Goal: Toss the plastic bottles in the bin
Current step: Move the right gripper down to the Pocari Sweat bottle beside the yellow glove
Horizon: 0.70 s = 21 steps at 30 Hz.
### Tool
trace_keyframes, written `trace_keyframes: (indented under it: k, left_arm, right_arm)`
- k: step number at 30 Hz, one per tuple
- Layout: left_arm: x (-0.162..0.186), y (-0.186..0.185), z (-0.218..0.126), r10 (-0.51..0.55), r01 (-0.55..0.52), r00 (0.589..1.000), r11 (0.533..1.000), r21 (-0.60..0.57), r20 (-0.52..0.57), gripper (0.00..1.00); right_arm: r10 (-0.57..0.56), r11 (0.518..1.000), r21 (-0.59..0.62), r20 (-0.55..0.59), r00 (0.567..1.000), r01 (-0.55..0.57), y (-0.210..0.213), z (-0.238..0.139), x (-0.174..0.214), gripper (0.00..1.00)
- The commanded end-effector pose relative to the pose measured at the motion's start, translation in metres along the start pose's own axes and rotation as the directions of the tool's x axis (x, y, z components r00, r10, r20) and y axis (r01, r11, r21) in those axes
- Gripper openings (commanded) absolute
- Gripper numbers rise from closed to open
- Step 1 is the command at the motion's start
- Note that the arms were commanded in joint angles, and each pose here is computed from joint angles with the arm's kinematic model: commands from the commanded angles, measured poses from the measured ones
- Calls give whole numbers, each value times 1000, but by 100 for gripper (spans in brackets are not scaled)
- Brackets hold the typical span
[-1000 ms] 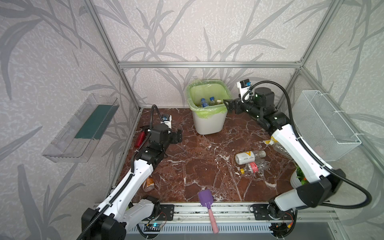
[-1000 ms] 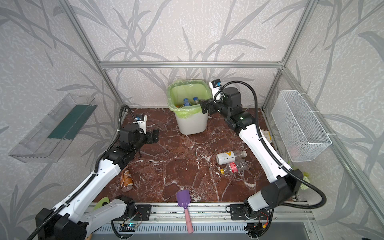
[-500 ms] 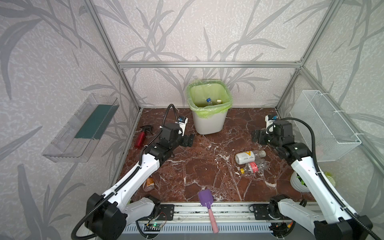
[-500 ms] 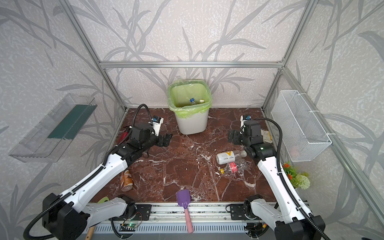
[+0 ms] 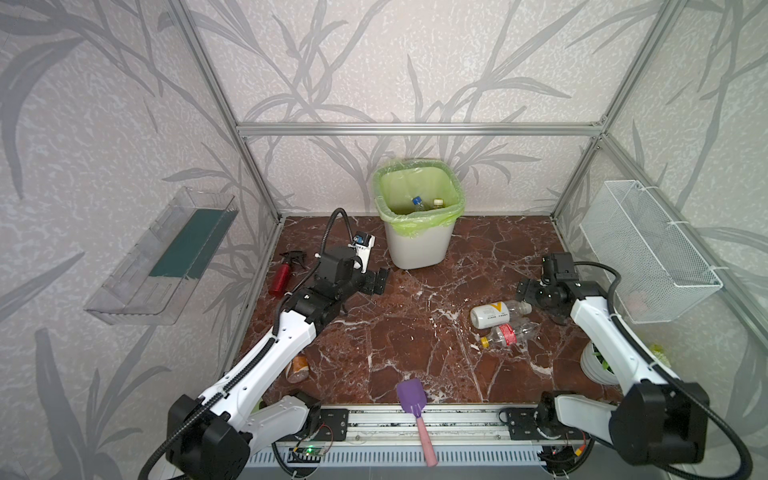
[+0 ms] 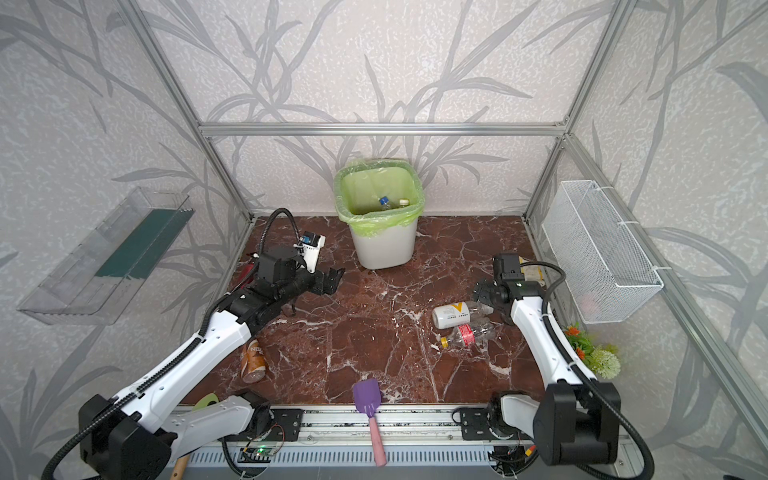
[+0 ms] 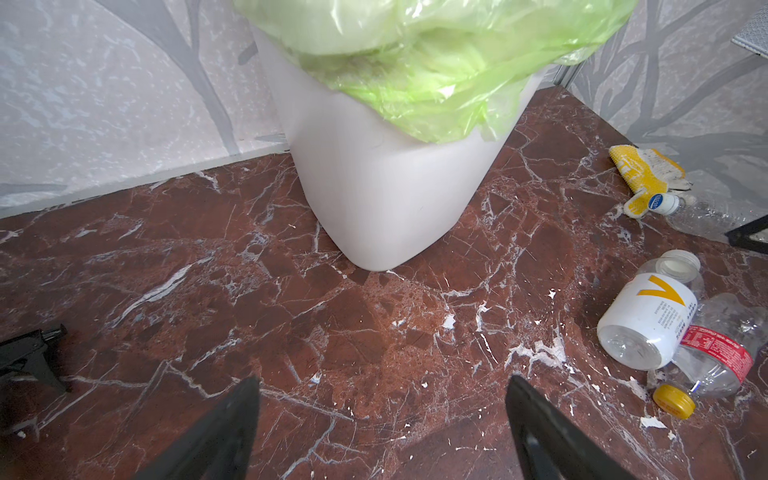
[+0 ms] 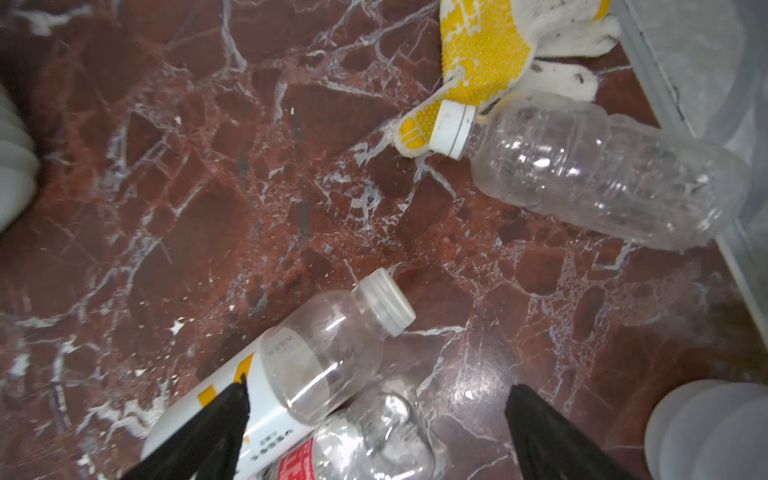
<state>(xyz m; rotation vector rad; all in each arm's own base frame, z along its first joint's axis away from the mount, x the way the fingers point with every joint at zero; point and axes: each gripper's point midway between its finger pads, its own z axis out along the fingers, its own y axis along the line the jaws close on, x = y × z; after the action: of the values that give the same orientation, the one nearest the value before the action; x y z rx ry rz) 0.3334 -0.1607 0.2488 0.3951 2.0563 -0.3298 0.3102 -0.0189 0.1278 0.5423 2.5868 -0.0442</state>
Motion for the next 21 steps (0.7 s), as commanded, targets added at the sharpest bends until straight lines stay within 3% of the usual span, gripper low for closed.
trace_keyframes:
  k: [1,5,9,13,17,21]
  left_arm:
    - [-3,6,-8,-1,2,1000,999,-35,11,91]
    - [-3,14,-7,-3,4,1000,997,-75,12,91]
    - [-1,15,-4,-3,3,1000,997,-75,-2,92]
    - [-2,16,-5,-1,1,1000,997,-77,2,91]
    - [-2,21,-6,-3,3,1000,996,-92,6,91]
    - [1,22,-2,-8,8,1000,996,-90,-5,92]
  right_arm:
    - [-129,989,82,38,991,126,-3,0,-31,95]
    - [-299,930,214,-35,954,299,-17,5,-51,92]
    - [-418,871,243,-89,904,427,-18,6,-67,91]
    - [-473,844,195,-173,864,500,-30,19,-74,89]
    - [-469,855,125,-226,854,503,-33,25,-76,87]
    - [-512,825,91,-295,807,557,-35,40,-61,88]
